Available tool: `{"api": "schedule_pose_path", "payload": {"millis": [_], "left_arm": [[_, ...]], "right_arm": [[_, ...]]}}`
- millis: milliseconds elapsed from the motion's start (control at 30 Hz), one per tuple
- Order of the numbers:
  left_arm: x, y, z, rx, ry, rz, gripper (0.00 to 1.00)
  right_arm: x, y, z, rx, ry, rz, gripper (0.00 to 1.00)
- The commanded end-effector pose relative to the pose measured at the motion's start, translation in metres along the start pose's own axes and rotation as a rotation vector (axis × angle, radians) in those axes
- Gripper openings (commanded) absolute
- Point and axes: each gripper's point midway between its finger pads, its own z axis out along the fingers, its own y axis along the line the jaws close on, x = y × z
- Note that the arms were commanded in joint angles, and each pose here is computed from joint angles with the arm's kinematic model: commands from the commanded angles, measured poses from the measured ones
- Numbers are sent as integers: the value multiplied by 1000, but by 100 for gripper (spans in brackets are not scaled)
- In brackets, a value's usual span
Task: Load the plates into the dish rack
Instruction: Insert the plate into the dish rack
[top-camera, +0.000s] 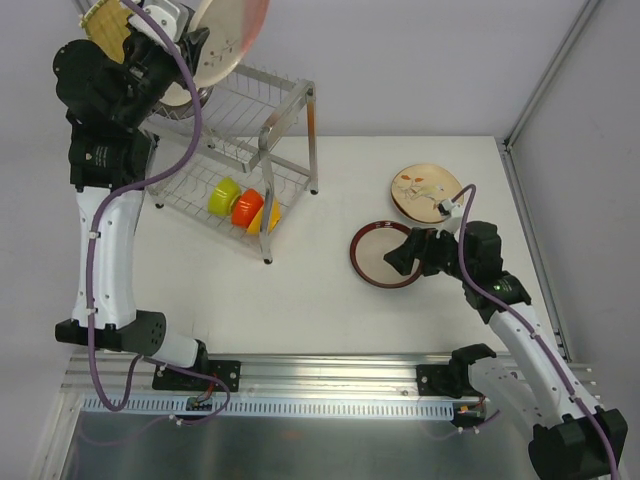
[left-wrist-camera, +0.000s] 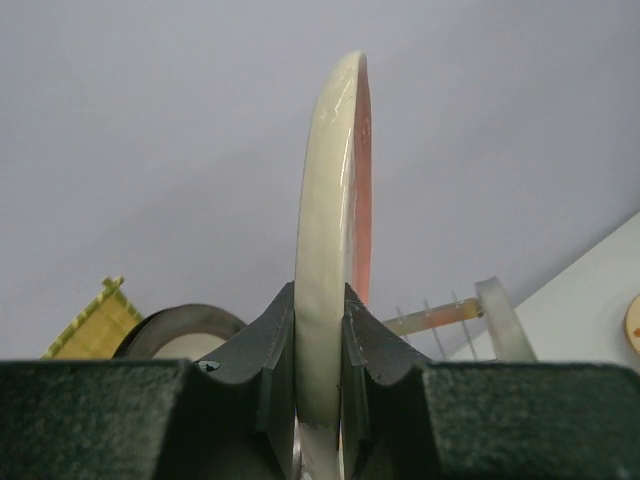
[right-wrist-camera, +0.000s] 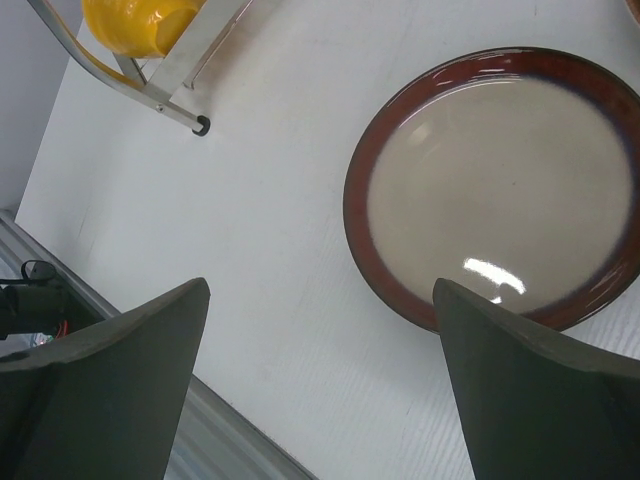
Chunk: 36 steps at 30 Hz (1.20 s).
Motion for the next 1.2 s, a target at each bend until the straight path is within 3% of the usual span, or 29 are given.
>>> {"api": "schedule_pose_path", "payload": {"millis": [0,467,1167], "left_arm": [[-65,29,-14,-55,-199,104,0],[12,92,-14,-113,-72,71,0],[84,112,-8,-81,30,-40,0]], "right_arm": [[-17,15,0,-66,-33,-29,100],[-10,14,12,-83,28,-5,100],[-5,14,16,-93,57,11,100]]}}
